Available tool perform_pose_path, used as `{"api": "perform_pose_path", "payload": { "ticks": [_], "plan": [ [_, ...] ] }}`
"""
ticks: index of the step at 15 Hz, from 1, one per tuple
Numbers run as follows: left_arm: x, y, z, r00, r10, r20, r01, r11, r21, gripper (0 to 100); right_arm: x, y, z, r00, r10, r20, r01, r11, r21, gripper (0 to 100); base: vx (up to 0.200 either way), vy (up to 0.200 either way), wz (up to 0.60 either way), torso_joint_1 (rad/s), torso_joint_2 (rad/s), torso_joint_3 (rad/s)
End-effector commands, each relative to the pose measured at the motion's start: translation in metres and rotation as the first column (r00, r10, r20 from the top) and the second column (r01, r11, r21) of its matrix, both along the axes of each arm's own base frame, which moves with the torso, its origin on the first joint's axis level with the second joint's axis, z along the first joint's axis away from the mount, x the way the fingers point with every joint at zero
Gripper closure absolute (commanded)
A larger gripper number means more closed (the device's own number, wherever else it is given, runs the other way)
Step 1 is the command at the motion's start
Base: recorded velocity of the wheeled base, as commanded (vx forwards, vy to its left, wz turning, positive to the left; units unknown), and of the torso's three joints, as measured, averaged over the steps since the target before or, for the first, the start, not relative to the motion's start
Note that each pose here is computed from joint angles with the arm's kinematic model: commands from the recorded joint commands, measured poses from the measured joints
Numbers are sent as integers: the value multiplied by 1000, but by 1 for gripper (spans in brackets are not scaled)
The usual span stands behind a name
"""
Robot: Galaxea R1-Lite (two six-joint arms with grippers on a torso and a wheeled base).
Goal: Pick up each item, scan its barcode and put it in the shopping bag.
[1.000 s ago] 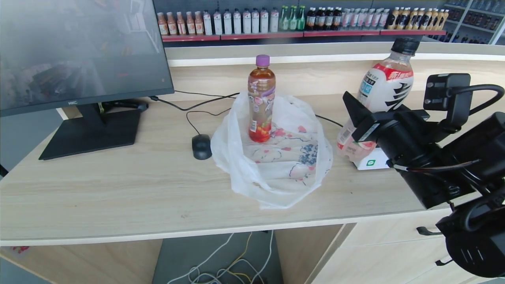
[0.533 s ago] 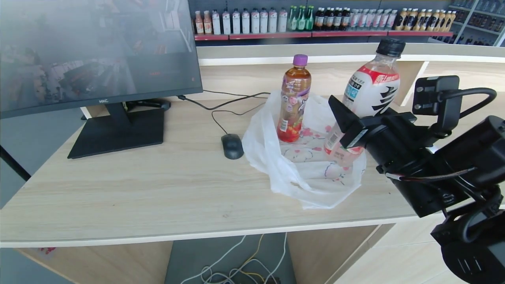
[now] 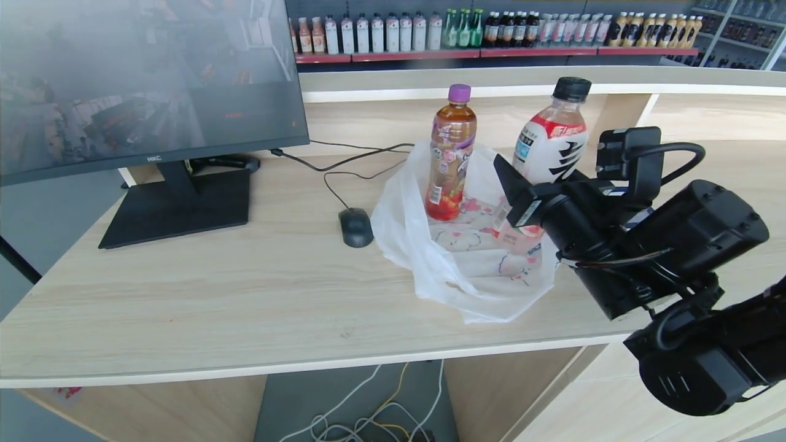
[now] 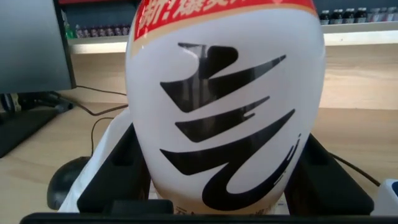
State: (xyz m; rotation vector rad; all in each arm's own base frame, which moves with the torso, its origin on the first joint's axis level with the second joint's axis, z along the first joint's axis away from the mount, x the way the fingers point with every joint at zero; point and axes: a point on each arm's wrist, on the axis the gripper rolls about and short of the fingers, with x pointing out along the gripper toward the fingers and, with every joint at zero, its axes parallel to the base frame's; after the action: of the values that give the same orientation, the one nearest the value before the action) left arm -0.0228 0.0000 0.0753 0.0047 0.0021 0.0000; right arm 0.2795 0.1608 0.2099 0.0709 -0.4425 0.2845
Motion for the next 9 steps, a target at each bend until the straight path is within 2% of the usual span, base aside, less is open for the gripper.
{"api": "perform_pose_path", "payload": {
  "ticks": [1, 3, 6, 9],
  "plan": [
    [0, 0, 0, 1000, 0, 1, 0, 1000, 0, 0, 22, 8, -17, 1000, -14, -28, 13, 1000, -16, 100, 0, 0, 0, 0, 0, 0],
    [0, 0, 0, 1000, 0, 1, 0, 1000, 0, 0, 37, 12, -22, 999, -25, -25, 25, 1000, -13, 100, 0, 0, 0, 0, 0, 0],
    [0, 0, 0, 1000, 0, -1, 0, 1000, 0, 0, 54, -7, -25, 996, -80, -27, 81, 997, 11, 100, 0, 0, 0, 0, 0, 0],
    [0, 0, 0, 1000, 0, -1, 0, 1000, 0, 0, 61, -10, -26, 995, -95, -23, 95, 995, 15, 100, 0, 0, 0, 0, 0, 0]
  ]
}}
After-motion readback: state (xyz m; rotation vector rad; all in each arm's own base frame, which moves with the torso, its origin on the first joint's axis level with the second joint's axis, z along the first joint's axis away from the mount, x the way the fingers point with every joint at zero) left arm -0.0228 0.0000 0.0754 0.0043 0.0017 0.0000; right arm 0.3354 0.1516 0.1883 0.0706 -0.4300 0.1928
